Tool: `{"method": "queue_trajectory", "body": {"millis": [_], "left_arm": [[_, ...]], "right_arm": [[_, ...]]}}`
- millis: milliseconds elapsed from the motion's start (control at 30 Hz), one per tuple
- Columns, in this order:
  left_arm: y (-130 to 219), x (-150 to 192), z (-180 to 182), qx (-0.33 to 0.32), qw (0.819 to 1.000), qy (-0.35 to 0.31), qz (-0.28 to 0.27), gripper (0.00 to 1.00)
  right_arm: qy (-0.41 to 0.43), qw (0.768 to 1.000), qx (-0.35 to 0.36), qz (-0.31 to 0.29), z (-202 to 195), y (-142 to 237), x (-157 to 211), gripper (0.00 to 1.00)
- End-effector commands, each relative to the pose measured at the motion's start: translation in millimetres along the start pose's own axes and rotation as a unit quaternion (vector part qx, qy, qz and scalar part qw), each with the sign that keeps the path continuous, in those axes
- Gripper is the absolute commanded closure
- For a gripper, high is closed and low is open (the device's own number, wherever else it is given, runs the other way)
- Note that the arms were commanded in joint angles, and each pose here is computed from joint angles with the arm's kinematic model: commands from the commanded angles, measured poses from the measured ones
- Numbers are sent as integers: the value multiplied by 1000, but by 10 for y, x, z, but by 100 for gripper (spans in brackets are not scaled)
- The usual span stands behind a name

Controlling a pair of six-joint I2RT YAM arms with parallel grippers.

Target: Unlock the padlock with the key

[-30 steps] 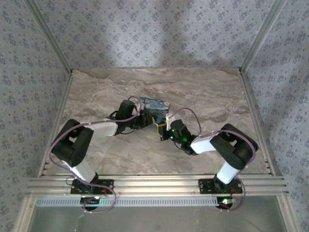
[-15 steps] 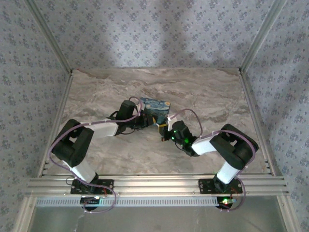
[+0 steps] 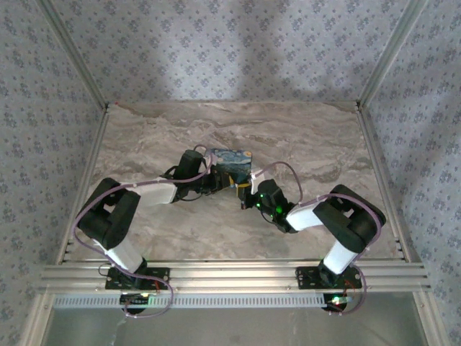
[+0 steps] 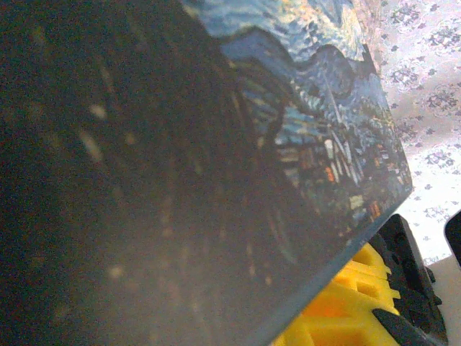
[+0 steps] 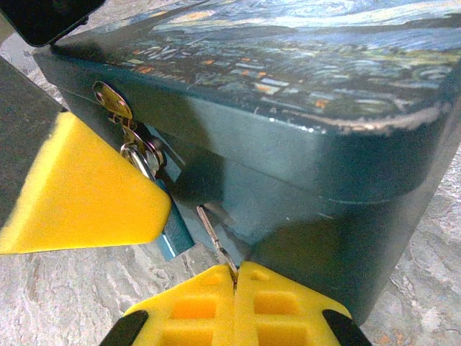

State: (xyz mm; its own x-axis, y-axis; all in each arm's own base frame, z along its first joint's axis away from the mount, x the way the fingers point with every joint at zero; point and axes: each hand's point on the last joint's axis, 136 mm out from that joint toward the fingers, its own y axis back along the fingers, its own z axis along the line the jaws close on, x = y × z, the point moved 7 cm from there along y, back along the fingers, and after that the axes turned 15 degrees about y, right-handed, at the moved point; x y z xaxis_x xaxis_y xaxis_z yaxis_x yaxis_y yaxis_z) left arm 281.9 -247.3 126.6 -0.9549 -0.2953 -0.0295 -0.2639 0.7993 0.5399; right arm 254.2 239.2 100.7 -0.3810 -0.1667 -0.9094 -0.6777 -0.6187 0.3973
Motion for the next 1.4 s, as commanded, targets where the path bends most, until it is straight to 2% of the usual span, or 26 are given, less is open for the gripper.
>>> {"method": "queue_trajectory", "body": {"millis": [0,533,1067,1367], "left_arm": [[59,5,-239,39,999,-22,5,76],[69,-12,-263,43,999,-12,-1,76],[64,-2,-250,45,999,-9,2,76],[60,-2,-233,42,999,-8,1,76]], "right_arm": [[-5,1000,-3,-14,0,-40,-65,100],[-5,1000,24,14,-82,138,146,100],[3,1000,-8,-28,44,161,36,100],[6,999,-24,-28,86,147,26,100]]}}
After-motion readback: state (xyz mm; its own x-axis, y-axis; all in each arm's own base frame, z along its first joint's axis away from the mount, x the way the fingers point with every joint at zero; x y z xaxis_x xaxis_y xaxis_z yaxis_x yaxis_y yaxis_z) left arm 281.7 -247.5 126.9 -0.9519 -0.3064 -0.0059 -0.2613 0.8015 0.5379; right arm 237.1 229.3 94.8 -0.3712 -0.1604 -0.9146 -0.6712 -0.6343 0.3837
